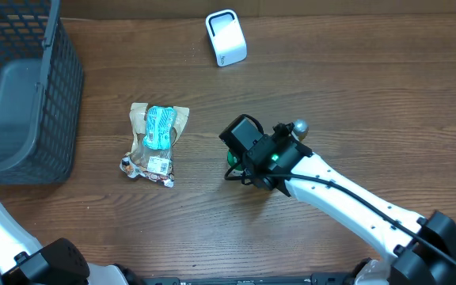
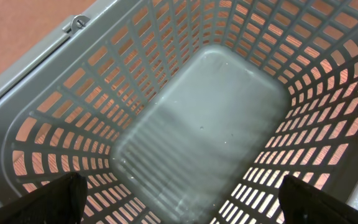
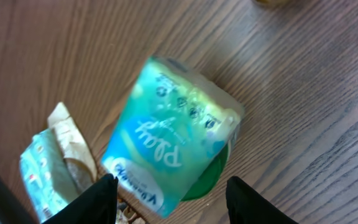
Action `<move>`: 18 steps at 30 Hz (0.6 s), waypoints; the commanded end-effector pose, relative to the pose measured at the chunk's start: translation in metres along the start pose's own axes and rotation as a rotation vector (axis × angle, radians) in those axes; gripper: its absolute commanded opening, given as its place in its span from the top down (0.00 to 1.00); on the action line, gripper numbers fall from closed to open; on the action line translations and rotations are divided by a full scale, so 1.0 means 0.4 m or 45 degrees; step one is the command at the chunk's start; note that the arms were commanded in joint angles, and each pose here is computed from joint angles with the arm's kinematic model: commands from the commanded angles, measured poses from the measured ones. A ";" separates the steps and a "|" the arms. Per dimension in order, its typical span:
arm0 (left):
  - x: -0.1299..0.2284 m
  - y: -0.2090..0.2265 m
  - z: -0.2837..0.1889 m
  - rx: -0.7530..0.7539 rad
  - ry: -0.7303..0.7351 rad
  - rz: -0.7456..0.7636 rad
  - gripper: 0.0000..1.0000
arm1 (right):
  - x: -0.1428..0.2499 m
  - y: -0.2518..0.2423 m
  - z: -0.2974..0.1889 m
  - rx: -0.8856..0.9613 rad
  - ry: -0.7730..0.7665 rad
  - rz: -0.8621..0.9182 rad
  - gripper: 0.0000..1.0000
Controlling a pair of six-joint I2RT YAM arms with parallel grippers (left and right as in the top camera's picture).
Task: Scan the item barcode
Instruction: 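Grasp the green tissue pack with the right gripper and lift it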
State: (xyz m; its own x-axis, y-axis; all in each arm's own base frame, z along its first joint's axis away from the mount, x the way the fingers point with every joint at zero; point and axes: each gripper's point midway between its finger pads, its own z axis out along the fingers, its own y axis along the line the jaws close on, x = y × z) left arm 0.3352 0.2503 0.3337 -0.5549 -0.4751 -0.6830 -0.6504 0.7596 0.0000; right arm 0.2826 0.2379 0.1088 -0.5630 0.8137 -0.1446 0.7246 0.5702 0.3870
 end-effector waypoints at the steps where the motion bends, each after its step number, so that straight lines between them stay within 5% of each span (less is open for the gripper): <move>1: -0.010 -0.005 -0.001 0.012 -0.010 0.025 0.00 | 0.000 -0.022 0.039 0.061 -0.029 0.025 0.48; 18: -0.010 -0.005 -0.001 0.012 -0.011 0.024 0.00 | -0.004 -0.036 0.031 0.089 -0.033 0.002 0.91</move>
State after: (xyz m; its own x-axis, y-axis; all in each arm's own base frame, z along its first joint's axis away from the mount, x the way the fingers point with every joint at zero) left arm 0.3353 0.2504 0.3335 -0.5551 -0.4752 -0.6827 -0.6504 0.7596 0.0000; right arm 0.2812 0.2362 0.0920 -0.5528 0.8184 -0.1569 0.7479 0.5703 0.3397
